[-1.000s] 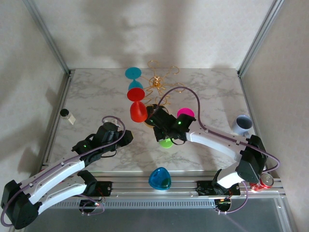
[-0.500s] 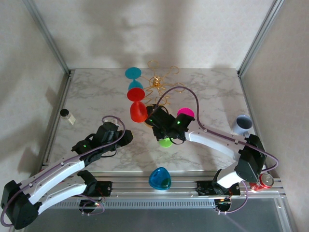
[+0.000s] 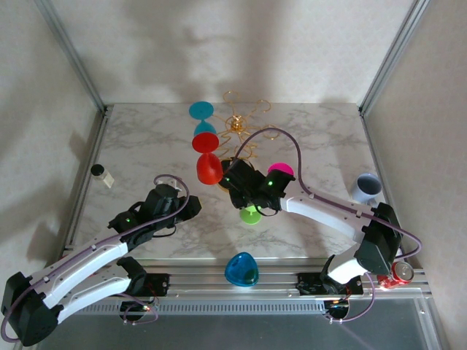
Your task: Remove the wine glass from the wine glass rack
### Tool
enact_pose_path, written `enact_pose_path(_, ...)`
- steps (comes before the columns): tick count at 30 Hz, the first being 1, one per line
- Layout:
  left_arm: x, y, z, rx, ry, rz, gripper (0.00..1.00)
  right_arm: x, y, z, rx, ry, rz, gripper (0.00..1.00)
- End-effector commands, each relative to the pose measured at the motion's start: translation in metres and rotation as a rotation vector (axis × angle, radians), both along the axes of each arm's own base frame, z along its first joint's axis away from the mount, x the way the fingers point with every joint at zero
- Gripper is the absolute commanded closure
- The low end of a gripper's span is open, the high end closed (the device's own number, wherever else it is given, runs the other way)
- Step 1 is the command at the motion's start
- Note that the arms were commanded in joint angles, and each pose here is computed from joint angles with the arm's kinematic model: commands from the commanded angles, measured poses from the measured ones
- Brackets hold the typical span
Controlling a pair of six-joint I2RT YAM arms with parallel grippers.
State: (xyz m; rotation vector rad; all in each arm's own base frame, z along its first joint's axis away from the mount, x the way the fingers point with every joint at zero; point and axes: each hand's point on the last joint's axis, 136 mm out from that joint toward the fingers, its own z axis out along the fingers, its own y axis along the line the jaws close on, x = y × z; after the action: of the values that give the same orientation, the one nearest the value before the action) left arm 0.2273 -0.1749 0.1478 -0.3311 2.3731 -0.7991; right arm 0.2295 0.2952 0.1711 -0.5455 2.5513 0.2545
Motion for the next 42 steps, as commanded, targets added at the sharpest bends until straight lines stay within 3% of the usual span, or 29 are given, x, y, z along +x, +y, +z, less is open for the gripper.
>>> enact_pose_path(1, 0.008, 0.002, 0.016, 0.001, -0.052, 0.014, 0.66, 0.003, -0.003, 0.018, 0.015, -0.026, -0.013, 0.67)
enact_pose_path(28, 0.012, -0.003, 0.041, -0.046, -0.102, 0.007, 0.66, -0.022, -0.017, 0.1, 0.266, -0.074, 0.007, 0.62)
enact_pose_path(42, 0.015, 0.001, 0.083, -0.052, -0.182, 0.018, 0.62, -0.029, 0.001, 0.168, 0.451, -0.121, 0.083, 0.58)
